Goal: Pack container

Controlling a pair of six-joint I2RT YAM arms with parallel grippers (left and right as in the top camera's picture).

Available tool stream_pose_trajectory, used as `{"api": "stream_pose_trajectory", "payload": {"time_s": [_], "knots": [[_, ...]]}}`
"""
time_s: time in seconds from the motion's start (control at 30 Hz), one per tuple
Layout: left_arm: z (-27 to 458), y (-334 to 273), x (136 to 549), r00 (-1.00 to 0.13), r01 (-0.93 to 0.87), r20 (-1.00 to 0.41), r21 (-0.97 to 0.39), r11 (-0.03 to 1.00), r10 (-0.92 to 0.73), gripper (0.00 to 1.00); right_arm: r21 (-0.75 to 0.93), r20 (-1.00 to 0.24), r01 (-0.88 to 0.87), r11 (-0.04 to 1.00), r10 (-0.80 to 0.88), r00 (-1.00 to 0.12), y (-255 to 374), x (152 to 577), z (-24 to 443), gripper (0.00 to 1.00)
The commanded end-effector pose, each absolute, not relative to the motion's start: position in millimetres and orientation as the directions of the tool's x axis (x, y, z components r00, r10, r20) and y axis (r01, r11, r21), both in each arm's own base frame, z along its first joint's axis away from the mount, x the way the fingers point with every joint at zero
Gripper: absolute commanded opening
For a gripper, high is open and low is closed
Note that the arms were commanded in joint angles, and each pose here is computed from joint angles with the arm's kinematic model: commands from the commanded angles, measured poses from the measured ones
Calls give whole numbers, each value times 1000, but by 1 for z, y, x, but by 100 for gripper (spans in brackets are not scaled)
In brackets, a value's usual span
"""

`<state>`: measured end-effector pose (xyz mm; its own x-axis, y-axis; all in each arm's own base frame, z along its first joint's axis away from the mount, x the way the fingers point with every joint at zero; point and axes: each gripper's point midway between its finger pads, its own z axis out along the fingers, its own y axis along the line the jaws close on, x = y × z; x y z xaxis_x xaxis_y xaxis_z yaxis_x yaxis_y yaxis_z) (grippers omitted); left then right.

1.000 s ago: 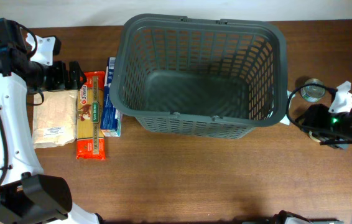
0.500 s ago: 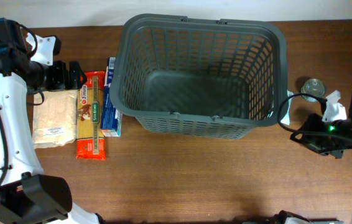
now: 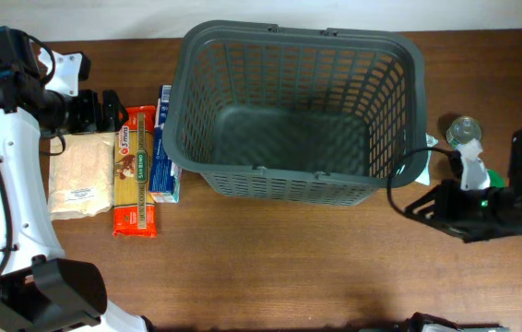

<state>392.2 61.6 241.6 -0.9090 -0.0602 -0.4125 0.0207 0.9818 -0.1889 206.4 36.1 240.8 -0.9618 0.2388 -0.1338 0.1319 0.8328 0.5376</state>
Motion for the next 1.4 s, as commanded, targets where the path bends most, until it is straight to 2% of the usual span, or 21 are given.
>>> {"api": "stream_pose_trajectory", "payload": {"time_s": [0.0, 0.2, 0.6, 0.93, 1.13, 1.23, 1.27, 1.37], "knots": [[242, 60, 392, -907, 27, -417, -204, 979, -62, 99, 569, -176, 75, 819, 211, -962, 49, 213, 247, 21], [242, 60, 392, -908, 26, -413, -205, 978, -63, 99, 571, -221, 38, 820, 198, -955, 58, 235, 247, 17], [241, 59, 389, -914, 23, -401, -209, 978, -64, 99, 573, -217, 32, 819, 189, -958, 58, 270, 229, 17], [240, 57, 388, -916, 25, -397, -216, 976, -65, 99, 570, -214, 25, 821, 178, -960, 58, 269, 228, 18], [243, 43, 384, -918, 50, -390, -291, 955, -70, 100, 515, -248, 7, 857, 157, -956, 51, 261, 230, 19], [242, 33, 372, -936, 58, -345, -342, 938, -67, 89, 514, -261, 0, 858, 157, -952, 52, 259, 234, 21], [242, 28, 368, -941, 73, -333, -357, 931, -54, 74, 514, -263, -1, 858, 157, -952, 52, 258, 234, 21], [245, 19, 361, -945, 100, -325, -386, 917, -34, 52, 513, -265, -2, 859, 157, -951, 52, 257, 235, 21]]}}
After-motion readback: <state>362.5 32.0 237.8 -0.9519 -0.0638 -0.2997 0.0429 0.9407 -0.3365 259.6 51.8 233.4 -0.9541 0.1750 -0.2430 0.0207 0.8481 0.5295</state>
